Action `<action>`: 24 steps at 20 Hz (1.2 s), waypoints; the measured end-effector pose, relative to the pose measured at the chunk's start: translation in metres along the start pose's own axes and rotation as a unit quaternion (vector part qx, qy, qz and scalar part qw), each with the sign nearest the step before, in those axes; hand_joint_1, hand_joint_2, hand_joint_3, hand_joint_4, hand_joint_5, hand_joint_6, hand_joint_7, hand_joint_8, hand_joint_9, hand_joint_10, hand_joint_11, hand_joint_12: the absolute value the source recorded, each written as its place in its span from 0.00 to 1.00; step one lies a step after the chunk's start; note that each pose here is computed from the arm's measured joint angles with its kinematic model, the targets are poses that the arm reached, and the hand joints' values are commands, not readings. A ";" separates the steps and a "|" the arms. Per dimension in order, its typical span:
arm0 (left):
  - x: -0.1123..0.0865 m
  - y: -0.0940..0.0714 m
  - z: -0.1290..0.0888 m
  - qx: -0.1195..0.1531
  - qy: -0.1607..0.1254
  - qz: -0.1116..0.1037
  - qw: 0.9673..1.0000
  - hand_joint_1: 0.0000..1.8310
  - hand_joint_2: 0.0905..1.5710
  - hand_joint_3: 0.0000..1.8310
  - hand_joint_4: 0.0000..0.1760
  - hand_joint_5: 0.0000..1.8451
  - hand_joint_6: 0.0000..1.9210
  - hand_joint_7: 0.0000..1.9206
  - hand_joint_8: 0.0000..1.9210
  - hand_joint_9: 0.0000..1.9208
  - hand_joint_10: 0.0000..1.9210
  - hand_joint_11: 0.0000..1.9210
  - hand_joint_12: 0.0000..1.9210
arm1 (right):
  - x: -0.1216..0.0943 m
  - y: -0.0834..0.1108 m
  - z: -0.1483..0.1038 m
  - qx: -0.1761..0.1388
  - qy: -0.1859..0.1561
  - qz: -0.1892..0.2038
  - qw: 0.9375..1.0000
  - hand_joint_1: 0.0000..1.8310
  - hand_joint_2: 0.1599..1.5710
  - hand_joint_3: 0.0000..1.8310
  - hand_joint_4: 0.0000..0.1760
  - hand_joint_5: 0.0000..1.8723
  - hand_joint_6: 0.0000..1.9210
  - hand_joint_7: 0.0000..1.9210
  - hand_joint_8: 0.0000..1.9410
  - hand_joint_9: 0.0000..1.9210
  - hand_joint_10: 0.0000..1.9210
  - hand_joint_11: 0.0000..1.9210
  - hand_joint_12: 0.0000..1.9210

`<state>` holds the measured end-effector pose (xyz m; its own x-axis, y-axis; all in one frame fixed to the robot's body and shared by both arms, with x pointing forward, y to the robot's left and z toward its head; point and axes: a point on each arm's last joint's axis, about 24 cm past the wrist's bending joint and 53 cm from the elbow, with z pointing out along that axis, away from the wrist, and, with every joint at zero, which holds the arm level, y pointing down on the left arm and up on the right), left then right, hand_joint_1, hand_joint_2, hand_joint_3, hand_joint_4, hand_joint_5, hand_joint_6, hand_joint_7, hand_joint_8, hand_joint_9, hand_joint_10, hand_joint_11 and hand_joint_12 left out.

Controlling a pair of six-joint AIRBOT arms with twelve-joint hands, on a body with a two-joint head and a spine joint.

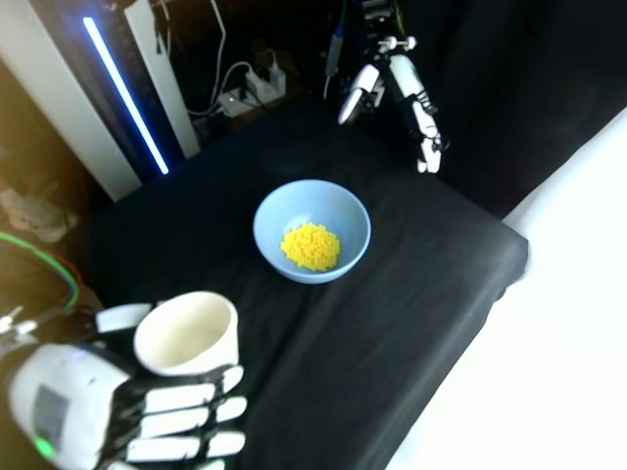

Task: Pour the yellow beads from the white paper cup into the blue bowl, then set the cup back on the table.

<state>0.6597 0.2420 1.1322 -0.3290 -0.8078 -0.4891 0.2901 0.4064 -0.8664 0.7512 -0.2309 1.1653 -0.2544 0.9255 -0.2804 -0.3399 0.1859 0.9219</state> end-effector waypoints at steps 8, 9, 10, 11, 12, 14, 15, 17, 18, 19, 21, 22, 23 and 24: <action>0.003 0.004 -0.002 -0.005 0.005 0.001 1.000 0.29 0.53 0.00 0.00 0.04 0.00 0.14 0.00 0.09 0.00 0.00 0.12 | 0.001 -0.031 -0.013 0.034 -0.006 0.003 0.999 0.67 0.67 0.00 0.00 0.59 0.44 0.44 0.45 0.33 0.00 0.00 0.60; 0.003 0.004 -0.002 -0.005 0.002 -0.001 1.000 0.29 0.54 0.00 0.00 0.04 0.00 0.14 0.00 0.09 0.00 0.00 0.12 | 0.001 -0.032 -0.013 0.034 -0.006 0.003 0.999 0.61 0.65 0.00 0.02 0.59 0.41 0.41 0.20 0.30 0.00 0.00 0.53; 0.004 0.005 -0.002 -0.005 0.002 -0.003 1.000 0.26 0.53 0.00 0.23 0.06 0.00 0.16 0.00 0.11 0.00 0.00 0.20 | 0.001 -0.032 -0.014 0.034 -0.006 0.003 0.999 0.60 0.64 0.00 0.32 0.59 0.40 0.44 0.07 0.30 0.00 0.00 0.50; 0.005 0.005 -0.001 -0.005 0.004 -0.004 1.000 0.23 0.51 0.00 0.43 0.07 0.00 0.15 0.00 0.11 0.00 0.00 0.22 | 0.001 -0.032 -0.014 0.034 -0.006 0.004 0.999 0.66 0.64 0.00 0.00 0.61 0.41 0.52 0.34 0.33 0.00 0.00 0.44; 0.007 0.006 -0.001 -0.006 0.006 -0.004 1.000 0.24 0.49 0.00 0.50 0.09 0.01 0.16 0.00 0.12 0.00 0.00 0.22 | 0.001 -0.032 -0.014 0.034 -0.006 0.004 0.999 0.60 0.65 0.00 0.28 0.56 0.45 0.50 0.15 0.35 0.00 0.01 0.43; 0.007 0.005 -0.001 -0.004 0.006 -0.004 1.000 0.24 0.49 0.00 0.52 0.09 0.00 0.16 0.00 0.12 0.00 0.00 0.21 | 0.002 -0.032 -0.014 0.034 -0.006 0.004 0.999 0.63 0.54 0.00 0.00 0.43 0.05 0.44 0.01 0.33 0.00 0.03 0.42; 0.007 0.005 -0.001 -0.005 0.006 -0.004 1.000 0.24 0.48 0.00 0.55 0.09 0.00 0.15 0.00 0.11 0.00 0.00 0.19 | 0.002 -0.032 -0.014 0.034 -0.006 0.006 0.999 0.61 0.50 0.00 0.00 0.42 0.01 0.42 0.00 0.33 0.00 0.04 0.39; 0.007 0.005 -0.001 -0.005 0.005 -0.004 1.000 0.23 0.49 0.00 0.61 0.09 0.00 0.16 0.00 0.11 0.00 0.00 0.20 | 0.002 -0.031 -0.013 0.032 -0.006 0.006 0.999 0.51 0.43 0.00 0.29 0.33 0.00 0.37 0.00 0.27 0.00 0.00 0.31; 0.007 0.005 -0.001 -0.005 0.005 -0.004 1.000 0.23 0.49 0.00 0.61 0.09 0.00 0.16 0.00 0.11 0.00 0.00 0.20 | 0.002 -0.032 -0.013 0.033 -0.005 0.006 0.999 0.49 0.42 0.00 0.38 0.30 0.00 0.34 0.00 0.26 0.00 0.00 0.30; 0.007 0.005 -0.001 -0.005 0.005 -0.005 1.000 0.24 0.50 0.00 0.54 0.09 0.00 0.16 0.00 0.11 0.00 0.00 0.20 | 0.003 -0.033 -0.014 0.036 -0.004 0.005 0.999 0.49 0.40 0.00 0.52 0.24 0.00 0.27 0.00 0.22 0.00 0.00 0.26; 0.007 0.005 -0.001 -0.005 0.005 -0.004 1.000 0.23 0.50 0.00 0.55 0.08 0.00 0.15 0.00 0.11 0.00 0.00 0.18 | 0.004 -0.034 -0.014 0.038 -0.002 0.004 0.999 0.46 0.37 0.00 0.89 0.13 0.00 0.17 0.00 0.13 0.00 0.00 0.12; 0.007 0.005 -0.001 -0.005 0.005 -0.005 1.000 0.24 0.50 0.00 0.55 0.09 0.00 0.15 0.00 0.12 0.00 0.00 0.18 | 0.004 -0.034 -0.014 0.038 -0.001 0.004 0.999 0.46 0.35 0.00 0.94 0.09 0.00 0.15 0.00 0.11 0.00 0.00 0.07; 0.007 0.005 -0.001 -0.005 0.005 -0.005 1.000 0.23 0.50 0.00 0.55 0.08 0.00 0.16 0.00 0.12 0.00 0.01 0.19 | 0.005 -0.034 -0.014 0.038 0.000 0.004 0.999 0.42 0.34 0.00 0.99 0.02 0.00 0.09 0.00 0.04 0.00 0.00 0.01; 0.007 0.005 -0.001 -0.005 0.005 -0.005 1.000 0.23 0.50 0.00 0.56 0.08 0.00 0.15 0.00 0.11 0.00 0.00 0.19 | 0.006 -0.034 -0.014 0.037 0.003 0.003 0.999 0.41 0.33 0.00 1.00 0.00 0.00 0.07 0.00 0.01 0.00 0.00 0.00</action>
<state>0.6577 0.2396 1.1241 -0.3403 -0.8075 -0.4818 0.2777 0.4032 -0.8720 0.7487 -0.2358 1.1288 -0.2620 0.9245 -0.2770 -0.2709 0.2051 0.9405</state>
